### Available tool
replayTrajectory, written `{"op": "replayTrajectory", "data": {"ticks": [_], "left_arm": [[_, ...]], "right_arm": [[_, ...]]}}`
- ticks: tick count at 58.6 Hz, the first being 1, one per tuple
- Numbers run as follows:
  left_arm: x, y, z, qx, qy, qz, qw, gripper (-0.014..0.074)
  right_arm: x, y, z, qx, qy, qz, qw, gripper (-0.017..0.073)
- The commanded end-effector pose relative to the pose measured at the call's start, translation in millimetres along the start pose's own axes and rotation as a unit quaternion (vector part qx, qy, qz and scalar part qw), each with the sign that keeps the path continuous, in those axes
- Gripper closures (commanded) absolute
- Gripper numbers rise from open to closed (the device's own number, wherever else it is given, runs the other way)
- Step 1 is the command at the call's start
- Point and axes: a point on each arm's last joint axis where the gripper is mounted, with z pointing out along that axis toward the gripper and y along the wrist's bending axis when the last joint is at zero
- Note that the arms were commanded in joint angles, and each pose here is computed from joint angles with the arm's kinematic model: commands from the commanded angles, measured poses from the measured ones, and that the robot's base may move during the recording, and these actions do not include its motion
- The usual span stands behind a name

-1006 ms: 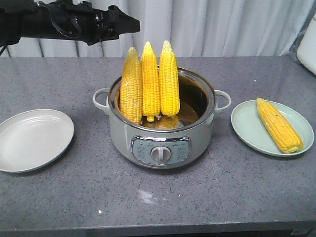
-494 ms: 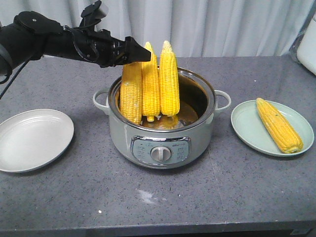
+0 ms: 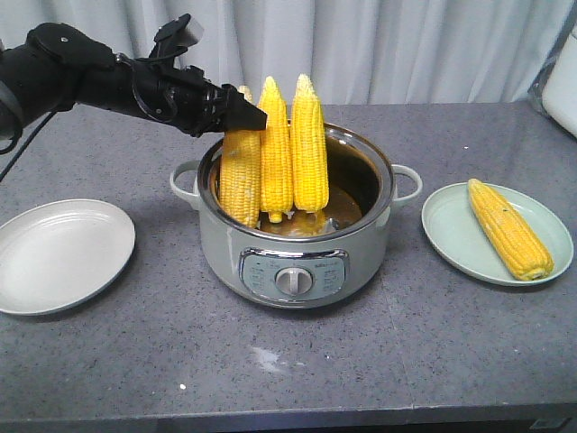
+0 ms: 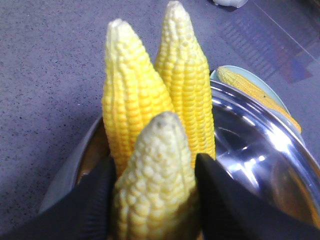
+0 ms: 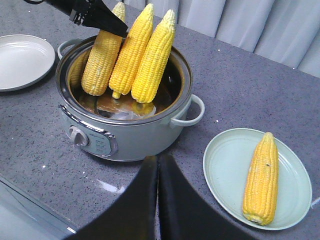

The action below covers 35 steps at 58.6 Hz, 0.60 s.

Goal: Distribute corn equally
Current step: 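Reach the left gripper to the corn cob nearest the beige plate, then close the left gripper on the cob and lift it from the pot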

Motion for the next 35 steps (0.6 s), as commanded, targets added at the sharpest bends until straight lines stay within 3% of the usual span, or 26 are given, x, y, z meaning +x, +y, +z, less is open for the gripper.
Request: {"op": "replayTrajectory", "data": {"ticks": [1,10,18,25,35], "left_arm": [[-22.7,-25.8,-26.3,0.016,-0.047,0.012,0.999,0.0421],[-27.4,-35.2,-34.8,0.024,-0.050,0.023,0.998,0.0602],[-42.5,-59.1,-57.3,0.037,-0.066,0.058,0.995,0.0602],[-62.3,-94.2,-92.1,0.046,-0.100,0.110,0.988,0.0602],[-79.4,-159.4,-157.2,0.053,-0.141,0.207,0.967,0.0602]], "right_arm": [[-10.3,-0.8,-4.9,0.013,-0.043,-0.003,0.999,0.0565],[-10.3,-0.8,-4.9,0.013,-0.043,-0.003,0.999,0.0565],[-9.9,-0.6,-4.8,0.011,-0.040,-0.003,0.999,0.0565],[-10.0,-0.6,-4.8,0.012,-0.041,-0.003,0.999,0.0565],[-10.2,-0.8,-4.9,0.013,-0.043,-0.003,0.999,0.0565]]}}
